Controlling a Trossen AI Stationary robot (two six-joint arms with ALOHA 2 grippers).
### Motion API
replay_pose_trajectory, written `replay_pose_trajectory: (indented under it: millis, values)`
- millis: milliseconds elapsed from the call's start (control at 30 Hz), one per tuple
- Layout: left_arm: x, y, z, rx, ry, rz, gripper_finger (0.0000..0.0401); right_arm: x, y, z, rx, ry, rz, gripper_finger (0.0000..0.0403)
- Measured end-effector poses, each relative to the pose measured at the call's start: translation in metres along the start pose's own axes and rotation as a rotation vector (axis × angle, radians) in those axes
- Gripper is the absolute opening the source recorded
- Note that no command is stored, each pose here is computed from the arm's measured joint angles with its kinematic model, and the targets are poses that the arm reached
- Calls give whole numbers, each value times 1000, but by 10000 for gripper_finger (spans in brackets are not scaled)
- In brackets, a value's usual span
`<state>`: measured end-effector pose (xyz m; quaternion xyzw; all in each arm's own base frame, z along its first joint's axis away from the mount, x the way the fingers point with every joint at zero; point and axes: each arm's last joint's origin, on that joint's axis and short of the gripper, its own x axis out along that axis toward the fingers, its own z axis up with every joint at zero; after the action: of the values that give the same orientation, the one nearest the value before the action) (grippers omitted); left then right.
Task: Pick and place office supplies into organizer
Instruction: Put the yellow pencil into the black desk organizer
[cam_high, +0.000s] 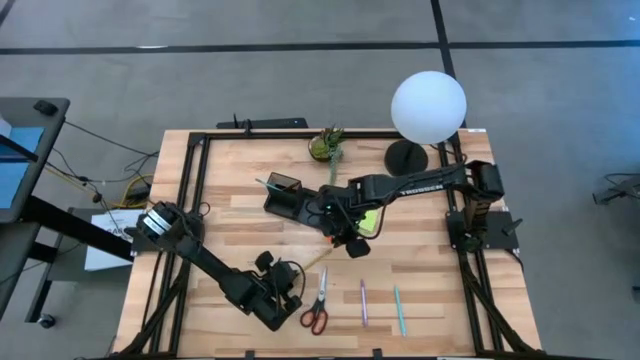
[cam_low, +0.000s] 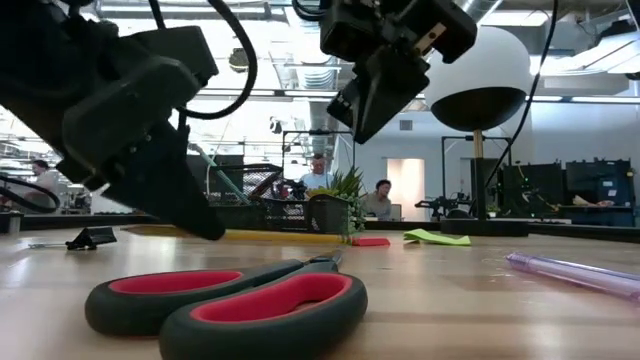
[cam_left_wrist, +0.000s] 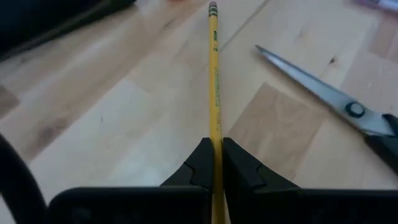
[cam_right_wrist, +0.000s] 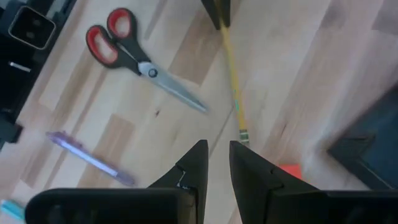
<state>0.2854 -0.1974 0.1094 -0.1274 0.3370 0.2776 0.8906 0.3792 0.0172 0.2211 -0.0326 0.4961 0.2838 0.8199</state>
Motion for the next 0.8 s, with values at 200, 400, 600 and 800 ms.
replay_pose_trajectory:
  millis: [200, 400, 600, 800]
  values:
    - [-11, 3, 10, -4, -11, 1, 2, 17, 2, 11, -140, -63, -25, 59]
    - [-13, 3, 13, -16, 2, -15, 2, 23, 4, 16, -205, -59, -123, 59]
    - [-12, 4, 14, -13, 3, -11, 2, 24, 7, 16, -205, -46, -109, 92]
    - [-12, 4, 17, -22, 7, -15, 2, 27, 12, 21, -234, -57, -163, 168]
